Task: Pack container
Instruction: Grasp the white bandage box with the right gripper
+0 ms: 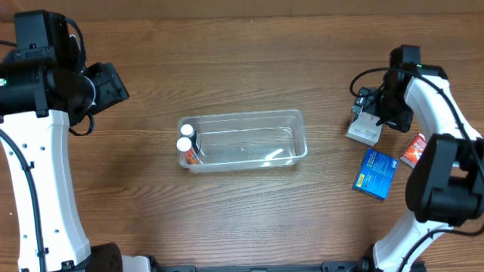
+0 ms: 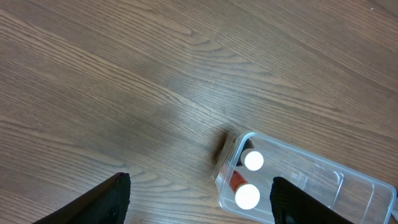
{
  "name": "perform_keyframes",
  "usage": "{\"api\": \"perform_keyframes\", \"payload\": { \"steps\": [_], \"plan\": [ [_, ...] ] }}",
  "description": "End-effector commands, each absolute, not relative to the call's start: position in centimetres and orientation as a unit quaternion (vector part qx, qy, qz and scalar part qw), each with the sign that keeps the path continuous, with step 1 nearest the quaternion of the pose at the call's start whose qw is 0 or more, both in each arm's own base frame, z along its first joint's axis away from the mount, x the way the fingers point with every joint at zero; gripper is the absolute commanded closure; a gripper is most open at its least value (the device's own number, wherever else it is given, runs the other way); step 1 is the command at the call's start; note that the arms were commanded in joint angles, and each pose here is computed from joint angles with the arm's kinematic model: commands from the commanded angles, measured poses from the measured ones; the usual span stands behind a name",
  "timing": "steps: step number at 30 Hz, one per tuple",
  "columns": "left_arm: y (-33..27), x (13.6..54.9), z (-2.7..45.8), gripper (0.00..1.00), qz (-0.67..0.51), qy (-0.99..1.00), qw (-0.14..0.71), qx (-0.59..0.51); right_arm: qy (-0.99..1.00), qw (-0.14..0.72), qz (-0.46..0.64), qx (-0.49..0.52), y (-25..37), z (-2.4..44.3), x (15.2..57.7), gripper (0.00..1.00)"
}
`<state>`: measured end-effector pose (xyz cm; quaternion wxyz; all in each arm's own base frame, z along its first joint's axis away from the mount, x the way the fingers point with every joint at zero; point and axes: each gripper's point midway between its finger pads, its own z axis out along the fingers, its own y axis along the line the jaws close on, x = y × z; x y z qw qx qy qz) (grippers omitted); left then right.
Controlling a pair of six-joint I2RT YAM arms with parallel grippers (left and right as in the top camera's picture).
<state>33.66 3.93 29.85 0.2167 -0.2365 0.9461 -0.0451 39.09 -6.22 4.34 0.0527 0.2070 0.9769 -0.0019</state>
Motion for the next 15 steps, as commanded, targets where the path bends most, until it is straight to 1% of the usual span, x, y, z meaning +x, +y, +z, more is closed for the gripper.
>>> {"api": "perform_keyframes", "payload": {
  "steps": [1, 8, 10, 11, 12, 14, 15],
  "plan": [
    [3.8, 34.1, 29.7, 0.26, -0.047, 0.949, 0.216, -0.223, 0.979, 0.044, 0.000, 0.198, -6.1, 3.0, 39.7, 0.00],
    [3.9, 34.3, 29.5, 0.26, -0.047, 0.950, 0.214, -0.223, 0.980, 0.027, -0.001, 0.198, -6.1, 1.7, 39.4, 0.01],
    [3.9, 34.3, 29.5, 0.26, -0.047, 0.950, 0.214, -0.223, 0.980, 0.026, -0.001, 0.199, -6.1, 1.7, 39.3, 0.07],
    [3.9, 34.3, 29.5, 0.26, -0.047, 0.950, 0.214, -0.223, 0.980, 0.025, -0.001, 0.198, -6.1, 1.7, 39.3, 0.12],
    [3.9, 34.3, 29.4, 0.26, -0.047, 0.950, 0.213, -0.223, 0.980, 0.024, -0.001, 0.199, -6.1, 1.7, 39.2, 0.20],
    [3.9, 34.3, 29.4, 0.26, -0.046, 0.950, 0.213, -0.223, 0.980, 0.024, -0.001, 0.199, -6.1, 1.7, 39.2, 0.26],
    [3.9, 34.3, 29.4, 0.26, -0.046, 0.950, 0.213, -0.223, 0.980, 0.024, -0.001, 0.199, -6.1, 1.7, 39.2, 0.27]
  ]
}}
